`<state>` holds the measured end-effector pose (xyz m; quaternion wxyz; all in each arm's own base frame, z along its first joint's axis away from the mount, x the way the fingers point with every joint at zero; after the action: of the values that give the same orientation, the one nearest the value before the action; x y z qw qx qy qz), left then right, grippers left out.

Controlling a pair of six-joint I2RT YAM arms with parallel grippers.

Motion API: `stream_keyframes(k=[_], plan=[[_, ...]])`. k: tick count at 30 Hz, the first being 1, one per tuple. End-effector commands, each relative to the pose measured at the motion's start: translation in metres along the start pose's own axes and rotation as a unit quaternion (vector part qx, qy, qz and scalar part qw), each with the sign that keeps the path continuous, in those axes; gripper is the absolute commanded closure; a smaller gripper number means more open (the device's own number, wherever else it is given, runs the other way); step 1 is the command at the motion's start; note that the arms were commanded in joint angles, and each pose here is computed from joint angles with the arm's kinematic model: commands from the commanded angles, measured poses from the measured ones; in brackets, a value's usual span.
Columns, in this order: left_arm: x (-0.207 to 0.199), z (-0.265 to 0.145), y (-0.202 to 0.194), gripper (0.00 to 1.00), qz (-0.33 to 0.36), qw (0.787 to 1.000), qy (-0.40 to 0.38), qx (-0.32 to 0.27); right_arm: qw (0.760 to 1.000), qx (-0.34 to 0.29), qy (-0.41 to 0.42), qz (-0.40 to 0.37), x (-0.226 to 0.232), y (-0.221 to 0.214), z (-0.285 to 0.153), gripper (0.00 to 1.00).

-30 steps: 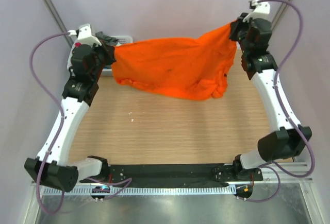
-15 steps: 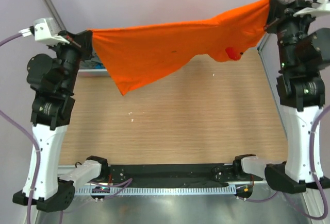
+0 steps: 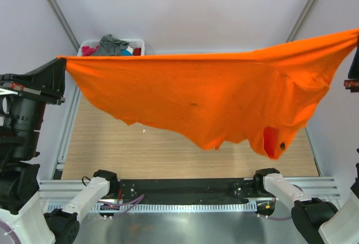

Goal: Fold and stack the t-shirts
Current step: Flatten the tshirt out

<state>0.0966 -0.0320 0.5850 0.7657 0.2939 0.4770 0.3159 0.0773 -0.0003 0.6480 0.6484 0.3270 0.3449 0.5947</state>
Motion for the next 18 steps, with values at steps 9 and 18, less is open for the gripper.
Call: stream_keyframes(k=[9, 18], plan=[[0.084, 0.075, -0.115, 1.0, 0.003, 0.978, 0.154, 0.141, 0.976, 0.187, -0.068, -0.086, 0.001, -0.148, 0.042, 0.99], [0.167, 0.126, -0.249, 1.0, 0.006, 0.956, 0.192, 0.223, 0.948, 0.296, -0.045, -0.105, 0.029, -0.319, 0.066, 0.99]])
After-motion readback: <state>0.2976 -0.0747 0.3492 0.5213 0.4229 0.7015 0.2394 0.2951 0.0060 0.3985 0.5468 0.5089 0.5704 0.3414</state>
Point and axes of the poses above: each gripper's point midway between its finger pads, its own z axis out along the fingers, its own x axis along the line the jaws close on, y = z × x, the point moved 7 cm from there along -z, back along the fingers, and after that the axes turned 12 degrees about -z, right-handed, at the moved point
